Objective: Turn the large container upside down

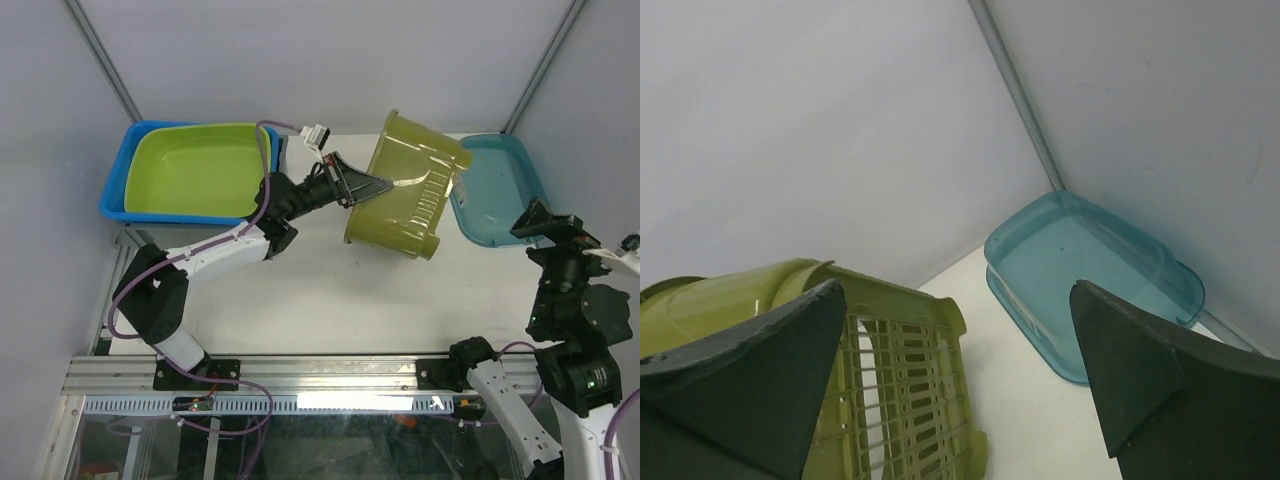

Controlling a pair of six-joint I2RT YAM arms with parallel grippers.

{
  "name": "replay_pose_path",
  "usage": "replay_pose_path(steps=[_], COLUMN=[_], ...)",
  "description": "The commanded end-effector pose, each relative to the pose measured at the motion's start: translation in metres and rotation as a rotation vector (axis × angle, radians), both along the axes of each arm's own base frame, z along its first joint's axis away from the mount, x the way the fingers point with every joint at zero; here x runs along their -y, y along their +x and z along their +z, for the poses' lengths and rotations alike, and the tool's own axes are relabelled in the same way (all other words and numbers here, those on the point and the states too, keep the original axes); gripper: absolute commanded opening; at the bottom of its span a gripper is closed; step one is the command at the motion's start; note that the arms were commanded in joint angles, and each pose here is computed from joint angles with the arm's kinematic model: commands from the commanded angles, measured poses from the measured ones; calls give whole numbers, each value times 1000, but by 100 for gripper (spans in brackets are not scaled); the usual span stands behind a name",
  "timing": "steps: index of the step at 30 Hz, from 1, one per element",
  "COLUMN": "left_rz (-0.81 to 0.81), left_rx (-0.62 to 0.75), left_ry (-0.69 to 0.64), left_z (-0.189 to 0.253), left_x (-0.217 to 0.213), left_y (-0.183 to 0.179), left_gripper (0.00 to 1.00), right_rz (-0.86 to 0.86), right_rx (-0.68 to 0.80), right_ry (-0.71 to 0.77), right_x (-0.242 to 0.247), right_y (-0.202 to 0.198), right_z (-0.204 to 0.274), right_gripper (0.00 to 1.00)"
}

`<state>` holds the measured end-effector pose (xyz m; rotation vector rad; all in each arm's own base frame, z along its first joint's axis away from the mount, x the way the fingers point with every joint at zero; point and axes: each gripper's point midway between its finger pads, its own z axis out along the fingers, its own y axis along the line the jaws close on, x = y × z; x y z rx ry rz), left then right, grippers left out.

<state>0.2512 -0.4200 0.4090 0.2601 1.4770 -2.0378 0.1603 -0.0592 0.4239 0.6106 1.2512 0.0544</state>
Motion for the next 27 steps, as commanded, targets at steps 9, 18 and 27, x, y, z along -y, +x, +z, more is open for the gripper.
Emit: replay_pose_path(steps=[9, 18, 27], left_rz=[417, 570, 611], left_rx=[1, -211, -265], left_ry=[-722, -670, -641], left_z=[60, -10, -32], left_x=[-134, -156, -175], left_y=[-17, 0, -9], left_gripper=[0, 0, 0], right_rz=[161, 621, 1405], right_rx=[-53, -80, -110], right_ry=[148, 90, -166], right_x=[-41, -132, -251], right_y=[39, 63, 29], right_z=[-24, -14, -9], right_gripper=[99, 99, 96])
